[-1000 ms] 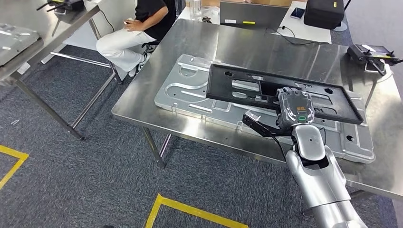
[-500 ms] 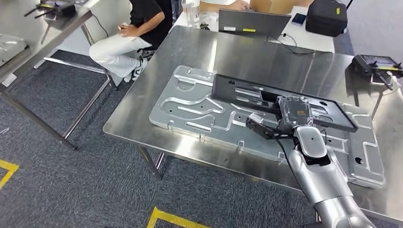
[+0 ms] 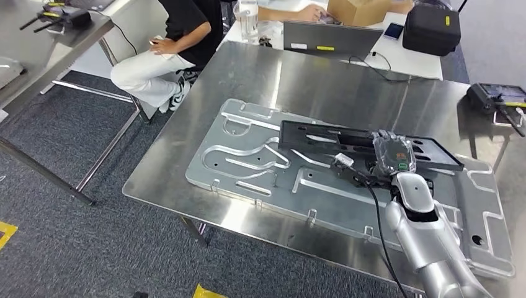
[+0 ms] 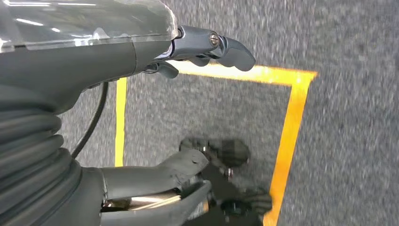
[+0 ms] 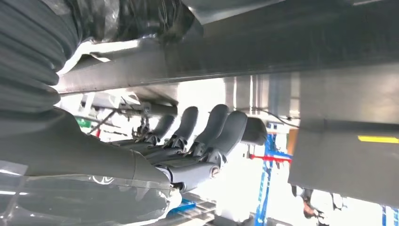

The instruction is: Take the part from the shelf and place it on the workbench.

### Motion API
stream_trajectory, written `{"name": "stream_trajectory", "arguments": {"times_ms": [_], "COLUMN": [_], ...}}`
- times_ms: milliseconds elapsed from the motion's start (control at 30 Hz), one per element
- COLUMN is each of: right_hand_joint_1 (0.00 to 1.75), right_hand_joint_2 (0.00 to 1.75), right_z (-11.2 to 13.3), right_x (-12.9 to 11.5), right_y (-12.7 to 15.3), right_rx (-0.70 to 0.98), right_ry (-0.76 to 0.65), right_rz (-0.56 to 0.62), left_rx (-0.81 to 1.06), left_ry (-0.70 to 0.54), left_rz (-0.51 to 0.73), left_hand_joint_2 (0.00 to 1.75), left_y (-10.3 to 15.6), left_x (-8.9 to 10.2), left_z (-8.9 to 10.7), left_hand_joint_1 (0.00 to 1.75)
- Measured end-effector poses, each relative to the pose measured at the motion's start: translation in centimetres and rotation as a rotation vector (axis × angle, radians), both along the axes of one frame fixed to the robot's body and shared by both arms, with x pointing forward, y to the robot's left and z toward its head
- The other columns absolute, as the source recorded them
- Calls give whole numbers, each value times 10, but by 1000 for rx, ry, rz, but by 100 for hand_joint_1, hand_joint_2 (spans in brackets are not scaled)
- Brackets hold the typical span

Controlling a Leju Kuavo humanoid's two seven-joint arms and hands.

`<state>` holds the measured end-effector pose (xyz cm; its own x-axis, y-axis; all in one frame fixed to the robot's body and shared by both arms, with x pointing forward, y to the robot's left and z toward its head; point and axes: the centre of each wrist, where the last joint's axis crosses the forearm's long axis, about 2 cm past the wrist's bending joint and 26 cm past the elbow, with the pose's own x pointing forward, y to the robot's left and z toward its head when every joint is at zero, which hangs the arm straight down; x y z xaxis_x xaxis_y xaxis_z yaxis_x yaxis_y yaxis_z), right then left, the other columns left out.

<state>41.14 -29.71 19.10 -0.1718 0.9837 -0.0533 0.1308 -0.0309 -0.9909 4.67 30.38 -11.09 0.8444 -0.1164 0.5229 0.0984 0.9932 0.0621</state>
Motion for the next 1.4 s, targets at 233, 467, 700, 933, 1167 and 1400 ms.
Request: {"name": "stream_trajectory", "arguments": {"times_ms": [233,467,700,933,1167,1400], "right_hand_joint_1": [0,0,0,0,0,0], "right_hand_joint_2": [175,175,175,175,87,0], "right_z": [-3,-6,-12,-12,-11,-10], "right_x": [0,-2,-6,-7,-7,-11], "right_y": [-2,-4,-10,-12,-12,-4], "right_rx": [6,10,9,8,22,90], "right_ry": [10,13,26,25,19,14], "right_rz": [-6,-11,-17,-13,-7,15], "left_rx": [-10,-16,-36,-60,-61,-57], "left_ry": [-7,-6,-2,-7,-8,-14], "left_rz": [11,12,14,17,20,21], "left_hand_joint_2": [0,0,0,0,0,0], "left_y": [-1,-1,-2,-4,-4,-4], "left_x": [2,1,1,1,1,5], "left_z": [0,0,0,0,0,0], "left_hand_joint_1": [0,0,0,0,0,0]}}
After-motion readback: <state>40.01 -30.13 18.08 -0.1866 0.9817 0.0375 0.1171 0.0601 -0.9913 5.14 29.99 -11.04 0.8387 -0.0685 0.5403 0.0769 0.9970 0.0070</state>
